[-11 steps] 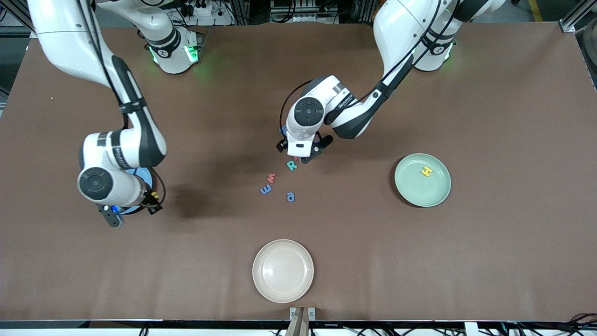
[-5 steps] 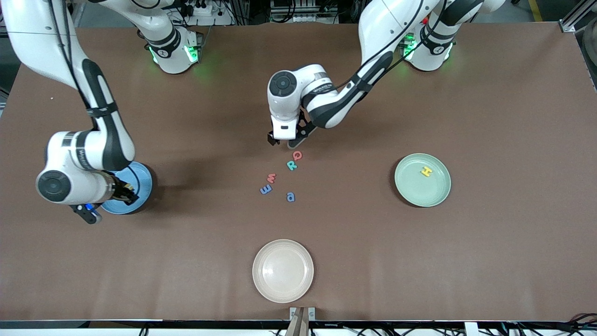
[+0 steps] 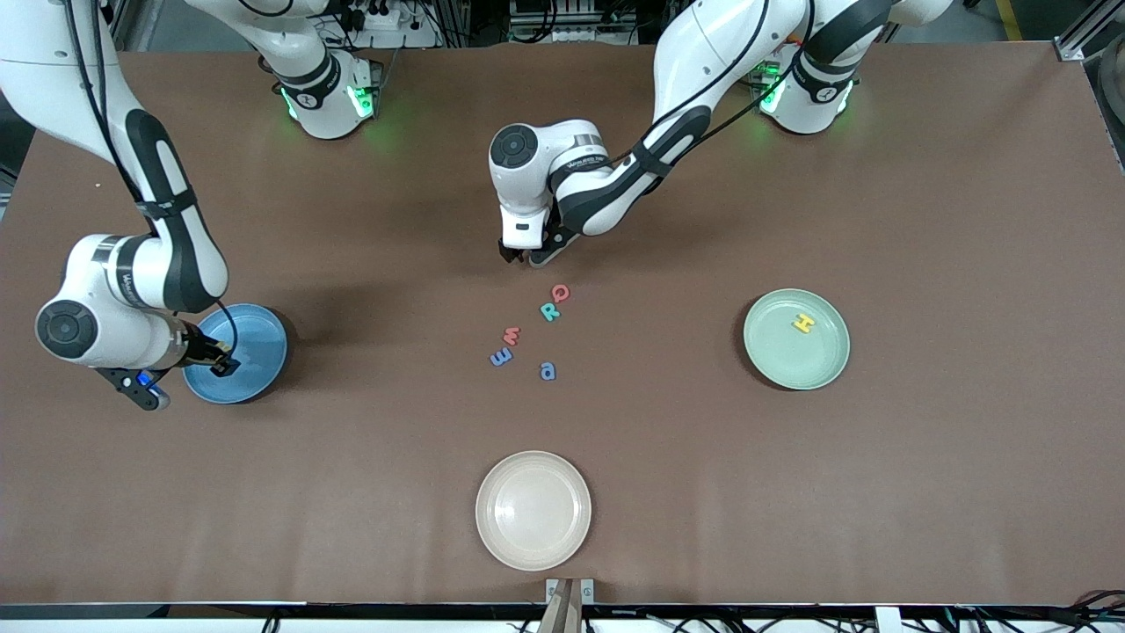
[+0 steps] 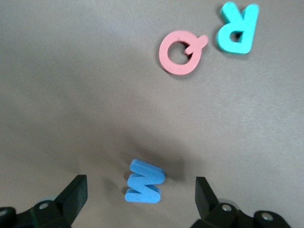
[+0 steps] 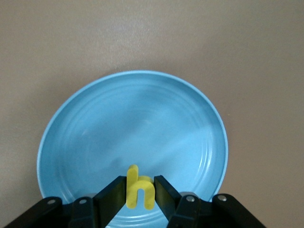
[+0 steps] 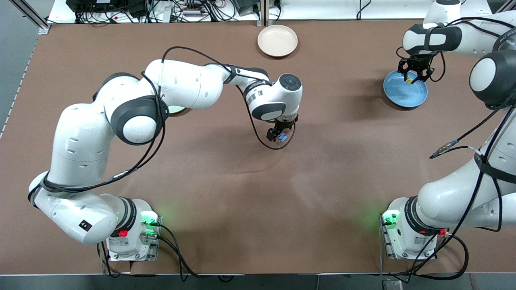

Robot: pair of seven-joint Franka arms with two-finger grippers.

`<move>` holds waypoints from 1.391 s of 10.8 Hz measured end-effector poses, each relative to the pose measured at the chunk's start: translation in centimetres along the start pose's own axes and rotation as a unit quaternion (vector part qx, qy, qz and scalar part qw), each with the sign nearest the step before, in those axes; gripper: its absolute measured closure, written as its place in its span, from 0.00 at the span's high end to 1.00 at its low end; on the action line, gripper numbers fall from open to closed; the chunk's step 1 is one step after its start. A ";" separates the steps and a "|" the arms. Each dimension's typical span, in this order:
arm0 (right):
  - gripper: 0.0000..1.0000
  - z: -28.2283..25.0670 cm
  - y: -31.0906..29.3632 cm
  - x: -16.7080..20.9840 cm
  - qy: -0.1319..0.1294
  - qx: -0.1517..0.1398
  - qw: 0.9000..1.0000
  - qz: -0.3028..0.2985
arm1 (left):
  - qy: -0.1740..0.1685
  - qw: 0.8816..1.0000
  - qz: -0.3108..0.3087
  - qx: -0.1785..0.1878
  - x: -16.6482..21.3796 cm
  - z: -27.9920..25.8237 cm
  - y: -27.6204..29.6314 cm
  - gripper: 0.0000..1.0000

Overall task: Sort upper and lower case letters into plates
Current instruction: 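Lower the yellow h onto the blue plate and open the right gripper, then grasp the blue capital M with the left gripper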

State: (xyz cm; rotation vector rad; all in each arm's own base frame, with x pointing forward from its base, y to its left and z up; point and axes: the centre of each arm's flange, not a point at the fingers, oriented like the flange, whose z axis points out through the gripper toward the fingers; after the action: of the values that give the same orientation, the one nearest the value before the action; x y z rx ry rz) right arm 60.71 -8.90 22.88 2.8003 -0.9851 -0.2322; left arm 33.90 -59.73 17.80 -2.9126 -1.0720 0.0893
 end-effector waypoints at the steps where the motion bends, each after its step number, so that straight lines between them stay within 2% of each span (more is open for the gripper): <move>1: 0.44 -0.1 0.2 0.1 0.000 0.000 1.000 0.004 | -0.001 1.000 0.000 0.003 0.0 0.5 -0.1 1.00; 3: 0.71 -1.1 0.7 0.2 0.001 0.002 1.000 0.010 | -0.006 1.000 0.005 0.001 0.0 1.1 0.0 1.00; 4: 0.81 -2.0 1.0 0.0 -0.001 0.000 1.000 0.011 | -0.007 1.000 0.006 0.000 0.1 1.2 0.0 1.00; 5: 0.97 -3.2 1.2 -0.1 -0.004 -0.002 1.000 0.012 | -0.008 1.000 0.004 -0.002 0.3 1.2 0.1 1.00; 7: 1.00 -5.6 1.0 -0.4 -0.007 -0.003 1.000 0.010 | -0.008 1.000 0.006 -0.003 0.5 1.2 0.2 0.99; 8: 1.00 -6.2 0.3 -0.8 -0.007 0.001 1.000 0.008 | -0.009 1.000 0.015 -0.003 0.5 1.3 0.2 0.89; 9: 1.00 -6.4 -0.7 -1.4 -0.009 0.007 1.000 0.008 | -0.010 1.000 0.025 -0.007 0.5 1.2 0.3 0.74; 10: 1.00 -6.5 -1.5 -1.9 -0.011 0.011 1.000 0.009 | -0.010 1.000 0.028 -0.008 0.5 1.0 0.4 0.64; 11: 1.00 -6.6 -2.2 -2.4 -0.012 0.013 1.000 0.006 | -0.010 1.000 0.029 -0.007 0.5 1.0 0.4 0.64; 12: 1.00 -6.7 -2.9 -2.9 -0.012 0.014 1.000 0.000 | -0.010 0.999 0.029 -0.007 0.4 0.9 0.4 0.54; 13: 1.00 -6.9 -3.6 -3.4 -0.011 0.016 1.000 -0.004 | -0.010 0.999 0.029 -0.007 0.4 0.9 0.4 0.52; 15: 1.00 -7.4 -4.7 -3.9 -0.015 0.028 0.999 -0.004 | -0.010 0.999 0.030 -0.008 0.4 0.5 0.5 0.39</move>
State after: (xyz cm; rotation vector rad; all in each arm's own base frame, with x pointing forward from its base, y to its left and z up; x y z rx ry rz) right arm 61.98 -2.08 29.45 2.8599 -1.0026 -0.2507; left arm 34.47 -59.80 17.23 -2.9647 -0.9921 0.1119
